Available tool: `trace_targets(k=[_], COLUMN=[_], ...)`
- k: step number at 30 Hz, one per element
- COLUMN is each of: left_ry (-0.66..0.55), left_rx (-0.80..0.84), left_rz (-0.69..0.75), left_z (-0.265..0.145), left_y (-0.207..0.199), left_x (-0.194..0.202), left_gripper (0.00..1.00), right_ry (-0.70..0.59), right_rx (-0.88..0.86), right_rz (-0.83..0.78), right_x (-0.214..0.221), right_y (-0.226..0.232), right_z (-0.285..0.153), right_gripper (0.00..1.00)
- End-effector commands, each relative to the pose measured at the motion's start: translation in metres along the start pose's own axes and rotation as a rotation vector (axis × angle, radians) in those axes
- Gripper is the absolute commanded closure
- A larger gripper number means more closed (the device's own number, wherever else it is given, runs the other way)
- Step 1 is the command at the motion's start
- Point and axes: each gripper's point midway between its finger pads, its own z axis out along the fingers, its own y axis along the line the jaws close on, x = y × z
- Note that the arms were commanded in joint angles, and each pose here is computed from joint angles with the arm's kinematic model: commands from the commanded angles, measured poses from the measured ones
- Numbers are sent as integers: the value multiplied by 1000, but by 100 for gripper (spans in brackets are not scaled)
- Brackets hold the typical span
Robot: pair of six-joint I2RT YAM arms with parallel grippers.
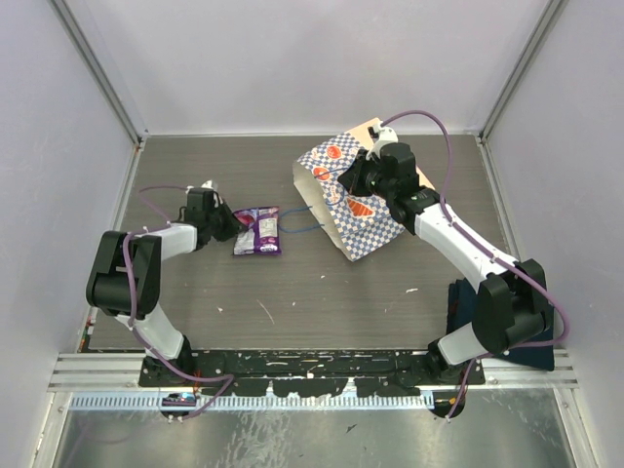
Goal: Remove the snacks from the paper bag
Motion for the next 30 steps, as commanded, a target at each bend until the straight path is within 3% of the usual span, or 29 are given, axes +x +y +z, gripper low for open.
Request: trace_targets(k=[1, 7, 16, 19, 24, 30], left_ry=[23, 28, 107, 133, 131, 94], left_rx=[-17, -3, 374, 328, 40, 1], left_rz=[-8, -94, -580, -638, -714, -791], left_z=[-8, -32, -72, -81, -108, -147], left_y=[1, -6, -36, -42, -20, -30], left_x=[3, -6, -30, -36, -30, -29], left_gripper=[100, 100, 100, 100, 100, 100], right_ry=[-93, -93, -105, -112, -130, -135], right_rx=[-35, -33, -15, -16, -10, -18], right_rz=[-25, -28, -18, -16, -14, -3], right_x=[-31, -31, -34, -36, -41, -41], right_y=[12, 11, 9, 10, 11, 13], right_z=[-7, -8, -9, -11, -18, -20], right_gripper=[99, 99, 99, 99, 99, 99])
